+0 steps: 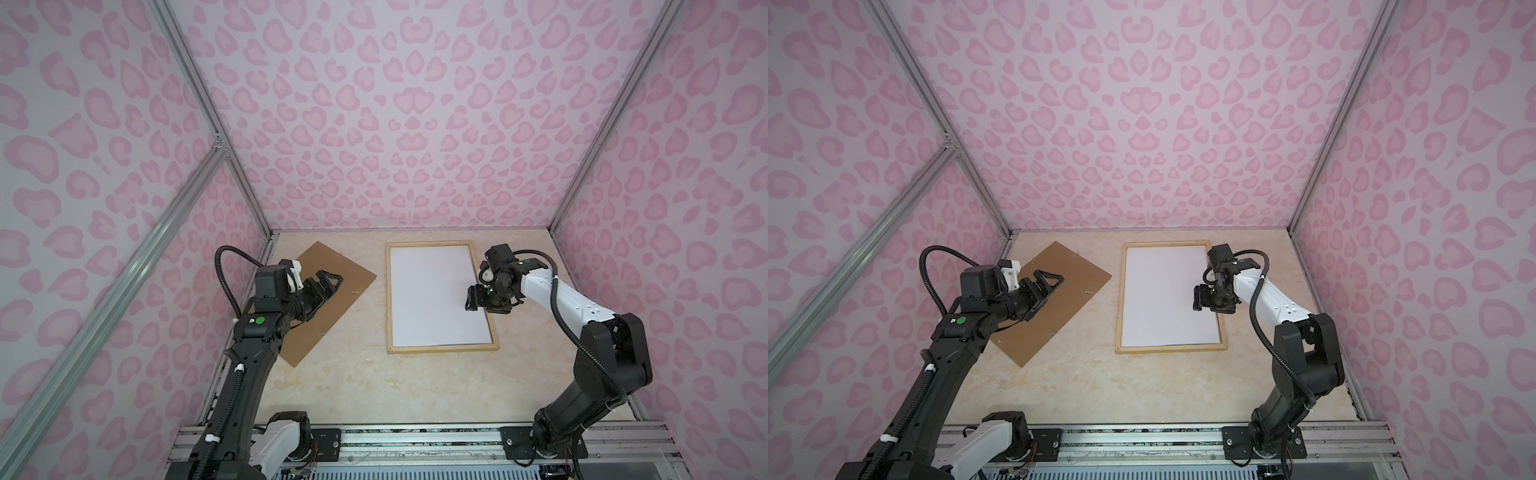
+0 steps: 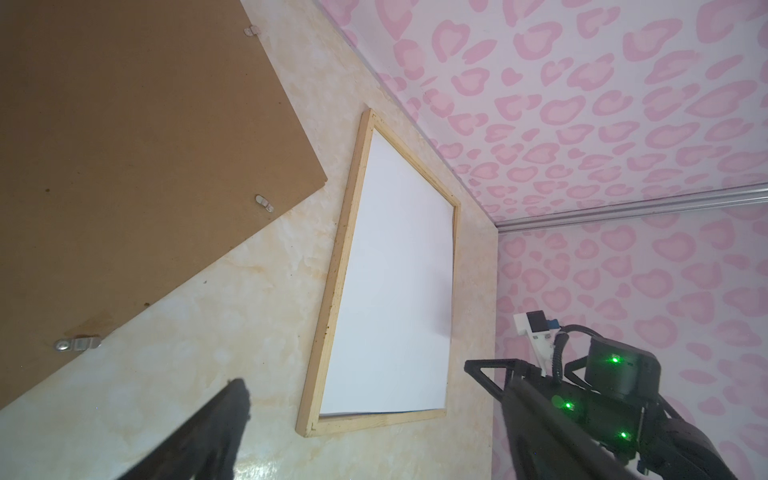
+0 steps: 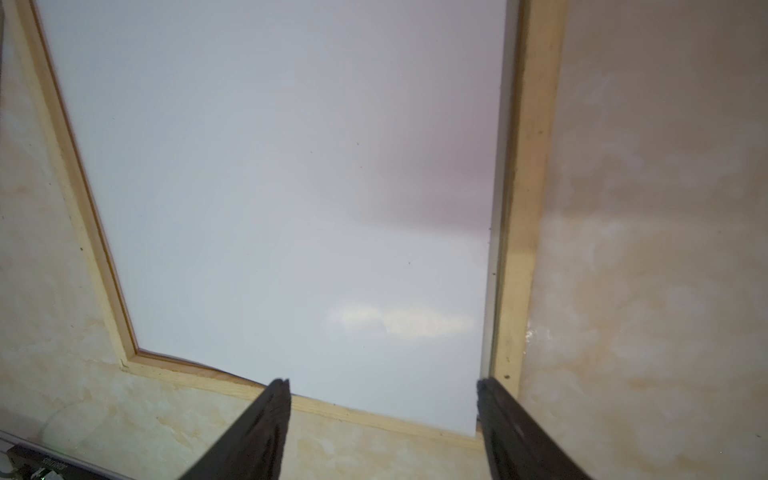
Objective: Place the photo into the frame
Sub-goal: 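Open the right gripper and release the photo's corner inside the frame, then move both grippers to the brown cardboard backing's edges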
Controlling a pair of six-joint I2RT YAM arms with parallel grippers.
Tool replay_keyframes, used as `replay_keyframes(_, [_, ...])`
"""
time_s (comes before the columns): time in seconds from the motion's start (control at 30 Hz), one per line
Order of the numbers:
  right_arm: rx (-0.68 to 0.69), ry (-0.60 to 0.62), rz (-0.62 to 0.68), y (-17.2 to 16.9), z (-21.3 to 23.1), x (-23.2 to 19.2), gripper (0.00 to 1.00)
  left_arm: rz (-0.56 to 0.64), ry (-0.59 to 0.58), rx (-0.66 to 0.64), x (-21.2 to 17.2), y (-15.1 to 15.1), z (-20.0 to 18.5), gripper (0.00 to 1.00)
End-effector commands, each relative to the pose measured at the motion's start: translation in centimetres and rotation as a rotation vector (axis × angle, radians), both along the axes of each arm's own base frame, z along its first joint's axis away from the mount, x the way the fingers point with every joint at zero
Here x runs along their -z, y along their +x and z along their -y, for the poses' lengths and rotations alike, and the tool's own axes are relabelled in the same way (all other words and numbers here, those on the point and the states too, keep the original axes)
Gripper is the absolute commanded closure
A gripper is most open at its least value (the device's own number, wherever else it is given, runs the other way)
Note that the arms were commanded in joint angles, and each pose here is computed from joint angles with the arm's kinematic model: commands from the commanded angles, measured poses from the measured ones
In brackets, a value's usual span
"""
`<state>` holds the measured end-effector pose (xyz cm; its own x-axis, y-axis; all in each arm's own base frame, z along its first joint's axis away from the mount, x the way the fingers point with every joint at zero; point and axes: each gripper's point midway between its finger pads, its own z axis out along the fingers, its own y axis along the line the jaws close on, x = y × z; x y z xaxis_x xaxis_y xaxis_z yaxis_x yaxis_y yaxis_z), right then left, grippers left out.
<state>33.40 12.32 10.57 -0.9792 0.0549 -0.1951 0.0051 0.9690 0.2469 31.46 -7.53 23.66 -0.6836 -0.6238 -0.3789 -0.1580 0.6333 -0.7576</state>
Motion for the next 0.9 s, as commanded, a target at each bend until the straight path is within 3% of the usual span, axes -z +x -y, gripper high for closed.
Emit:
replay_keyframes(0.0, [-0.006,-0.017,0.033,0.4,-0.2,-0.4,0.2,-0.013,0.017,-0.003,0.7,-0.3,-0.4,0.02])
replay_keyframes(0.33, [-0.07,0.076,0.013,-1.5,-4.8,3.9,0.04,-0.109,-0.083,-0.05,3.8,-1.0,-2.4,0.02])
replay_keyframes(0.63, [0.094,0.021,0.014,-0.1,-0.8,6.7,0.02,-0.161,-0.097,-0.075,5.7,-1.5,-2.7,0.02])
replay_keyframes(0.87, [0.267,0.058,-0.004,1.9,3.2,7.7,0.02,-0.162,-0.082,-0.091,5.6,-1.7,-2.9,0.02])
